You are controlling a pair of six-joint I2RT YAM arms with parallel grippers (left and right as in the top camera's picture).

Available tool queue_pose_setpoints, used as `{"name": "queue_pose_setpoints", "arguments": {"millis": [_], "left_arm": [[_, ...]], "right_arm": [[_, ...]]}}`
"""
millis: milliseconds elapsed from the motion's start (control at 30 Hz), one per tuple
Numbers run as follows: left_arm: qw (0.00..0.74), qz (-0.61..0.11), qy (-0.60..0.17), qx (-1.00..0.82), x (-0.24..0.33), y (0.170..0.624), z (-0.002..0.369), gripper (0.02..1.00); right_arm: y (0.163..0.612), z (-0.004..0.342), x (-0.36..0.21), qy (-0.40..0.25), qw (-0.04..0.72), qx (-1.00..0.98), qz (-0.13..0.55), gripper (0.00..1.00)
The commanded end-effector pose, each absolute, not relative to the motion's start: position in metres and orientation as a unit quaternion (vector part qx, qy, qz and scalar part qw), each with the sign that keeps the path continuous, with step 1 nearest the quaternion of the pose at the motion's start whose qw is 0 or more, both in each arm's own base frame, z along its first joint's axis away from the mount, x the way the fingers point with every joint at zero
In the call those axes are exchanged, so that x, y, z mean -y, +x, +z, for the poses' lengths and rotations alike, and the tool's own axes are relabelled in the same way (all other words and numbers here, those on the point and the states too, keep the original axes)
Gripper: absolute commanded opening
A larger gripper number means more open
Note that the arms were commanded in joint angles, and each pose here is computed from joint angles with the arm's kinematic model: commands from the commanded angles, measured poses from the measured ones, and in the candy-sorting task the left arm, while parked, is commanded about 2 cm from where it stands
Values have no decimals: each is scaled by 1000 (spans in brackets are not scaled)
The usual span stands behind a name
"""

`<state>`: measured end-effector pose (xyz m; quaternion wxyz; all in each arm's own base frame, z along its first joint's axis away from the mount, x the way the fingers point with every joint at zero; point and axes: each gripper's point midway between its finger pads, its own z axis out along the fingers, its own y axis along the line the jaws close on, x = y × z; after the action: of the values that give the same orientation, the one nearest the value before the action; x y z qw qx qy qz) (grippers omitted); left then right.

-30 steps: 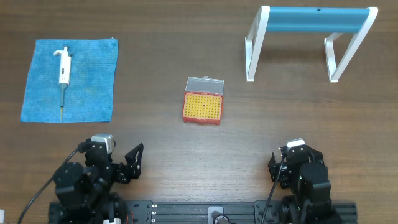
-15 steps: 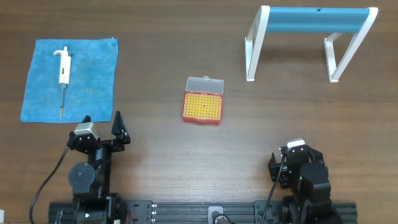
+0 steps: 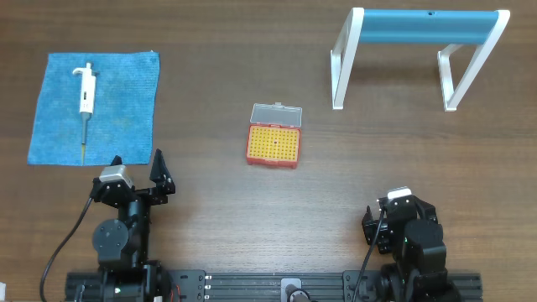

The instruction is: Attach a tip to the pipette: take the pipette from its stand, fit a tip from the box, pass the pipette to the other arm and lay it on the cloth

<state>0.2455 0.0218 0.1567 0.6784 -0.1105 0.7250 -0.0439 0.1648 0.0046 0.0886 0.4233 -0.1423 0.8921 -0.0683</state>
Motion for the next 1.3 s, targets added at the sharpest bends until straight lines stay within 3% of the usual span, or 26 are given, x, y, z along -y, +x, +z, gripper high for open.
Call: {"name": "queue_pose_setpoints", "arguments": {"millis": [33,133,200,300,433,767,1300], "left_arm": [[678,-42,-123,-723,-25,245,156,879],[678,-42,-123,-723,-25,245,156,879],[678,-42,-123,-723,-25,245,156,879],[678,-42,-123,-723,-25,245,156,879],[678,-42,-123,-723,-25,245,156,879],[678,-42,-123,-723,-25,245,156,879],[678,-42,-122,-723,-25,245,156,879]], "right_arm": [[165,90,-4,-144,425,-891,-73,958],[167,94,2,-138,432,-887,-88,954],[189,124,-18,-149,511,-846,-44,954],[220,169,-31,-148,622,-768,-29,954],[241,177,-32,-129,694,-708,-24,954],[246,161,0,-65,687,-723,-29,954],[246,161,0,-65,687,-723,-30,954]]}}
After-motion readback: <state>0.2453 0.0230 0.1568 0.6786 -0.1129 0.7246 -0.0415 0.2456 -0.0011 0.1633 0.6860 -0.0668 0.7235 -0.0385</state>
